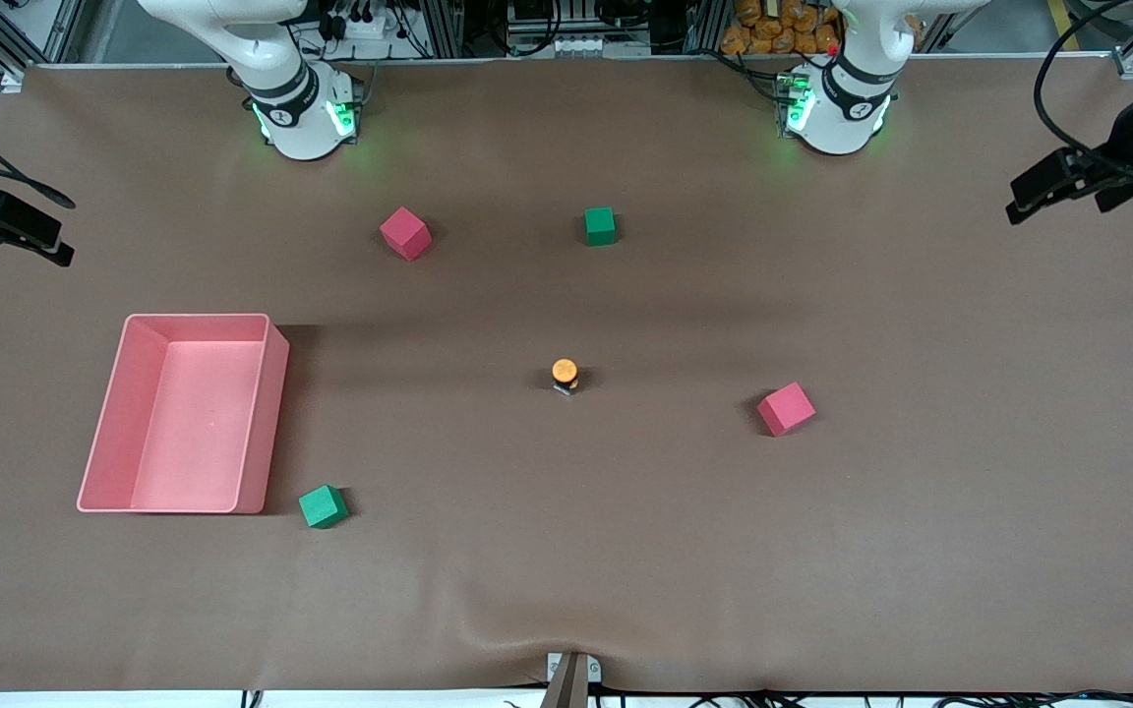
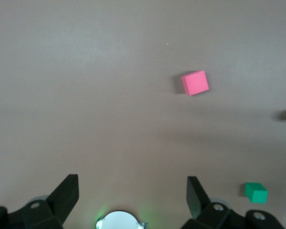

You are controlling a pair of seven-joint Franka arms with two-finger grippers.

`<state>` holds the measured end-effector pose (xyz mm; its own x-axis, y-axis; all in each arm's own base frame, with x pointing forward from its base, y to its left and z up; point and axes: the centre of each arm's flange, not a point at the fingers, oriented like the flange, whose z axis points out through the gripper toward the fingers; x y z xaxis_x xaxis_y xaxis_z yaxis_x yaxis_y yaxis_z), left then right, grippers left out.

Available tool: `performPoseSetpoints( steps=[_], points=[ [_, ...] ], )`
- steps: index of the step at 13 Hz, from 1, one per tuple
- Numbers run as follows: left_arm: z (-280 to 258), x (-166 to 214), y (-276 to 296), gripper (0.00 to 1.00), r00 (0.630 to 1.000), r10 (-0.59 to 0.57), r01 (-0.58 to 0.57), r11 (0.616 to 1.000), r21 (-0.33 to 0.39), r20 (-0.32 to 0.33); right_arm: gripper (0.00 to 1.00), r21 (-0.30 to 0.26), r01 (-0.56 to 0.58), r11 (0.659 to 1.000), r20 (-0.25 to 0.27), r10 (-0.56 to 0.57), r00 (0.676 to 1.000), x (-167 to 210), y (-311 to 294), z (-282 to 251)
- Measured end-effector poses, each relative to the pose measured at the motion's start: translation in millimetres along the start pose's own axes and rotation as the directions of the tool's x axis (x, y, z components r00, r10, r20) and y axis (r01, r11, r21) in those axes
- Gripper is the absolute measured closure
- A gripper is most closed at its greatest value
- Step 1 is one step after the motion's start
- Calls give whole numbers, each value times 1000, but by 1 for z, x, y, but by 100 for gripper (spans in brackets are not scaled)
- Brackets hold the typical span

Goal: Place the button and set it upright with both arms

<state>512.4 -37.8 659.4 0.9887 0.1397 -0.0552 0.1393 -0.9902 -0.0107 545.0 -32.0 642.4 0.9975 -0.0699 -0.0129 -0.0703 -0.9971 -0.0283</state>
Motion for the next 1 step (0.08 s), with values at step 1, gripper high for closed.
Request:
performPoseSetpoints(
  steps=[1],
  points=[
    [-3,-2,-1,0,1000,-1,1,1000,-1,-5,0,0,0,1000,0,0,1000,0,0,0]
  ],
)
